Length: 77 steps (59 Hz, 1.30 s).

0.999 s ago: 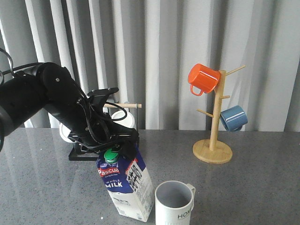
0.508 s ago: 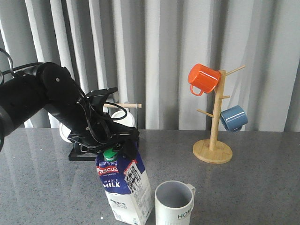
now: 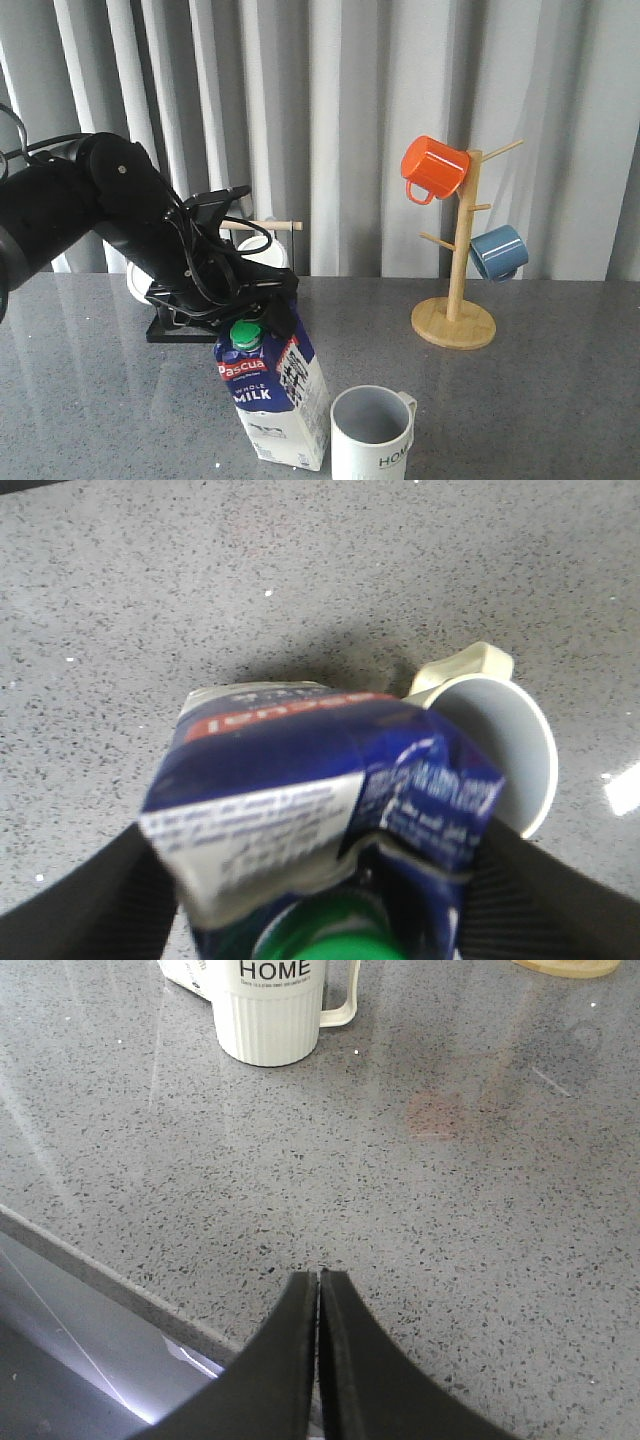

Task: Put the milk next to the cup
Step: 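Carry the milk carton beside the white mug and lower it, then open the left gripper and raise it away from the carton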

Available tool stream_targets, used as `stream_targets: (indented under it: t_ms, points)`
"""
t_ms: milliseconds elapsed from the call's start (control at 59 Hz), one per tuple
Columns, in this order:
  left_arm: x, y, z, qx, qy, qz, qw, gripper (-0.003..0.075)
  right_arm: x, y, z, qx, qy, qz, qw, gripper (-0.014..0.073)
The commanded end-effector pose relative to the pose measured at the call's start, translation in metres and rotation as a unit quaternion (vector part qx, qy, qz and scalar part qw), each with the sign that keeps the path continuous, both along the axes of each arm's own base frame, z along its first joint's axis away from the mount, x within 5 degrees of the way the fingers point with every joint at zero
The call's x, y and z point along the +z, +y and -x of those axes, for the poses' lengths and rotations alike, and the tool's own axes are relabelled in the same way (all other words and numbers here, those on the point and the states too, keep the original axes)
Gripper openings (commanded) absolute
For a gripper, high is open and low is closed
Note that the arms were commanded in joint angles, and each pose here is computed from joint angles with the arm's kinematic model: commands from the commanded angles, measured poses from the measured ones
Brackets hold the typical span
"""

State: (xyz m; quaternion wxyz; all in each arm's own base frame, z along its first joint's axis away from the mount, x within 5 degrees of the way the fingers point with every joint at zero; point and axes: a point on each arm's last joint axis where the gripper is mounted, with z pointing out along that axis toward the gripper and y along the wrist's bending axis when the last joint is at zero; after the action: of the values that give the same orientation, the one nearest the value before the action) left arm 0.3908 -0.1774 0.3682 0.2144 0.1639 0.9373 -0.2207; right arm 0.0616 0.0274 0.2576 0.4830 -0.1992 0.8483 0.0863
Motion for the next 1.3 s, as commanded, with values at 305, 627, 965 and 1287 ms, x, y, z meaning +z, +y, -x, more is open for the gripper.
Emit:
stream_targets:
  t_ms: [305,627,965,1287]
  points:
    - [0.034,-0.001,0.015,-0.001,-0.035,0.042,0.998,0.0582,0.014,0.001,-0.004,-0.002,-0.043,-0.013,0.999,-0.0006]
    - [0.057,0.006,0.031,0.0,-0.066,0.045,0.997,0.0582,0.014,0.001,-0.004,-0.002,-0.043,-0.013,0.999,-0.0006]
    - [0.112,0.023,0.075,-0.004,-0.135,0.069,0.988,0.058,0.014,0.001,-0.004,-0.002,-0.044,-0.014,0.999,-0.0006]
    - [0.185,0.057,0.165,-0.017,-0.256,0.101,0.961,0.0545,0.013,0.001,-0.003,-0.001,-0.035,-0.012,0.999,-0.0006]
